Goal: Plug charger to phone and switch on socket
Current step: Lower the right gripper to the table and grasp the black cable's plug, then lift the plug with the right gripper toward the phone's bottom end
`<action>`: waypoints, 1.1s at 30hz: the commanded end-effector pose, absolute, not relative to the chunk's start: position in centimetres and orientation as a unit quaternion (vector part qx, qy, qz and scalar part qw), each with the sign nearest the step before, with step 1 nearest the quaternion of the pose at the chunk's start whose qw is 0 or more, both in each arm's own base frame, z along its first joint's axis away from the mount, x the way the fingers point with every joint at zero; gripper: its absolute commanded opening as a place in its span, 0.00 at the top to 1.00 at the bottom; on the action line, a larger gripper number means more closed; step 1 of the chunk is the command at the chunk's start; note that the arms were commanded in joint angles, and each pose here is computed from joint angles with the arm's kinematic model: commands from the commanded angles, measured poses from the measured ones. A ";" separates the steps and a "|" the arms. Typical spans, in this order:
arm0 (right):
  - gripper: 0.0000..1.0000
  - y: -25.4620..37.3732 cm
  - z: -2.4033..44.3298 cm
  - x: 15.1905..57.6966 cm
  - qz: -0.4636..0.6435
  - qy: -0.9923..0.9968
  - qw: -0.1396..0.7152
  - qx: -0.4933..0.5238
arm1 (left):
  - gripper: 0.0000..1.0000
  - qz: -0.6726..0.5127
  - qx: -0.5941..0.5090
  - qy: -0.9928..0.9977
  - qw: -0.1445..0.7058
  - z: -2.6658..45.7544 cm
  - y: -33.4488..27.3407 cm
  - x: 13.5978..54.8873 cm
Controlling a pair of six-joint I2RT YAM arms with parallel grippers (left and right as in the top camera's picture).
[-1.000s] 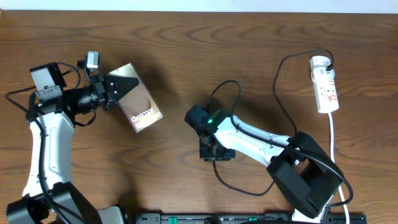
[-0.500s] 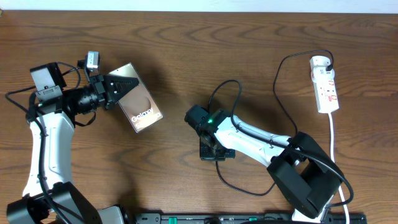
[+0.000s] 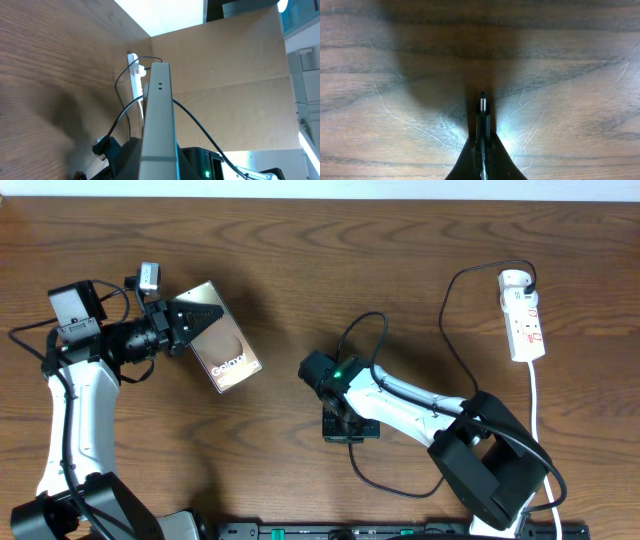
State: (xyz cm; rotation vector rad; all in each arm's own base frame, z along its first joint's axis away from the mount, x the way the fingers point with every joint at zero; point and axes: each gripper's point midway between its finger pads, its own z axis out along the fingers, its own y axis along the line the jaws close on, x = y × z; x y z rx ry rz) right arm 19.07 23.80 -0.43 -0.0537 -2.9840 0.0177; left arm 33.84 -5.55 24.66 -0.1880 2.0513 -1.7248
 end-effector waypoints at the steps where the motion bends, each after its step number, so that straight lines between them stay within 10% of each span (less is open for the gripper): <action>1: 0.99 23.4 -2.0 18.1 0.024 -0.994 0.101 -0.027 | 0.92 -0.642 -0.050 0.731 0.226 25.6 -5.8 33.5; 22: 0.99 24.0 1.2 22.5 -0.034 -0.997 0.061 -0.036 | 0.92 -0.642 -0.048 0.731 0.227 25.6 -5.8 33.5; 33: 0.99 29.0 17.1 25.4 -0.453 -0.870 0.016 0.193 | 0.93 -0.649 -0.023 0.721 0.241 26.3 -5.9 33.5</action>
